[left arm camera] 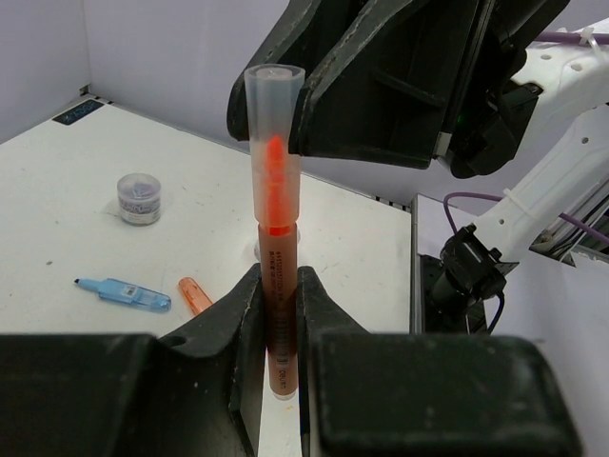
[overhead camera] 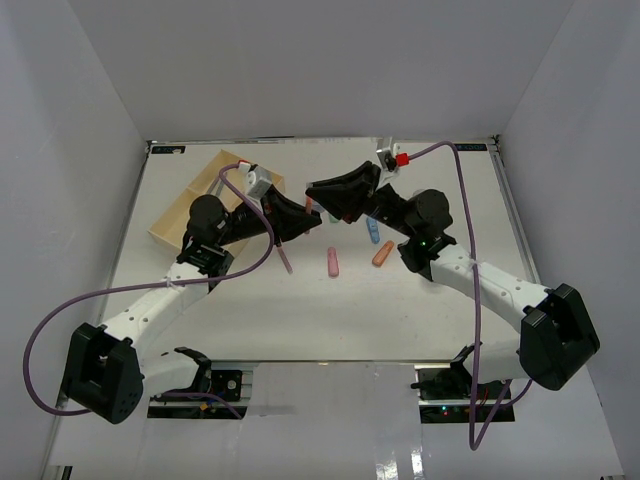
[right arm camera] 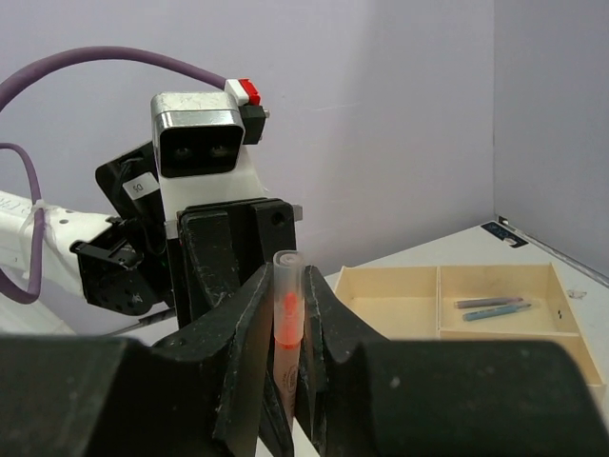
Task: Sort the stationery into containers
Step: Close the pen cap on the pen.
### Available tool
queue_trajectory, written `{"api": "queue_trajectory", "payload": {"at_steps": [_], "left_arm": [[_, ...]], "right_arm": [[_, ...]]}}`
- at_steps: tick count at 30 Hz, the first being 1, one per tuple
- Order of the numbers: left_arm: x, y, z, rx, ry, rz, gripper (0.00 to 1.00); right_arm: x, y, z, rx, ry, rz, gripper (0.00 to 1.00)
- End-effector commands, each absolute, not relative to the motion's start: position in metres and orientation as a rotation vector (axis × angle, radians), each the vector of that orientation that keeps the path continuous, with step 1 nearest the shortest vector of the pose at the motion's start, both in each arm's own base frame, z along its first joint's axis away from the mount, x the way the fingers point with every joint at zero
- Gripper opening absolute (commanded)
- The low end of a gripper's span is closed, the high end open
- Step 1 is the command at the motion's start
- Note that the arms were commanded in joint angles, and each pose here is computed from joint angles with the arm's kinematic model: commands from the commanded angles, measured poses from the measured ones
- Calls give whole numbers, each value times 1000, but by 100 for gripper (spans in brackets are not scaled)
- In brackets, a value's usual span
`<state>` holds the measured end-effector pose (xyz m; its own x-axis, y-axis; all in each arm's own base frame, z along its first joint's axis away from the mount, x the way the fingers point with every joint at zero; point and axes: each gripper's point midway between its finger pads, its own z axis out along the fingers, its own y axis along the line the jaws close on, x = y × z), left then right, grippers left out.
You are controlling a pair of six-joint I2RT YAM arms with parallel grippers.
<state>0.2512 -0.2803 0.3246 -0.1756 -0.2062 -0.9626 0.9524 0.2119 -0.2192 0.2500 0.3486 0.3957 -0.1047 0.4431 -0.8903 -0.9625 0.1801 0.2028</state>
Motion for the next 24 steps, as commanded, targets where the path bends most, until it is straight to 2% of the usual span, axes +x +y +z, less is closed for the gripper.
{"api": "queue_trajectory", "payload": {"at_steps": [1, 6, 9, 15, 16, 24], "left_arm": [[244, -282, 363, 825, 1178, -1227, 0], [242, -284, 369, 826, 1157, -1219, 0], [243, -284, 372, 822, 1153, -1216, 0], [246, -284, 368, 818, 1170, -1205, 0], [246, -283, 365, 816, 1179, -1205, 0], [253, -282, 347, 812, 1268, -1170, 0]], "right_arm": [[245, 349, 399, -653, 1061, 1342, 24], [242, 348, 401, -653, 1053, 1348, 29], [240, 347, 401, -656, 1057, 1343, 37], [234, 336, 411, -661, 1052, 1295, 65], [236, 336, 407, -666, 1077, 1272, 72], [232, 314, 418, -674, 1172, 1141, 97]]}}
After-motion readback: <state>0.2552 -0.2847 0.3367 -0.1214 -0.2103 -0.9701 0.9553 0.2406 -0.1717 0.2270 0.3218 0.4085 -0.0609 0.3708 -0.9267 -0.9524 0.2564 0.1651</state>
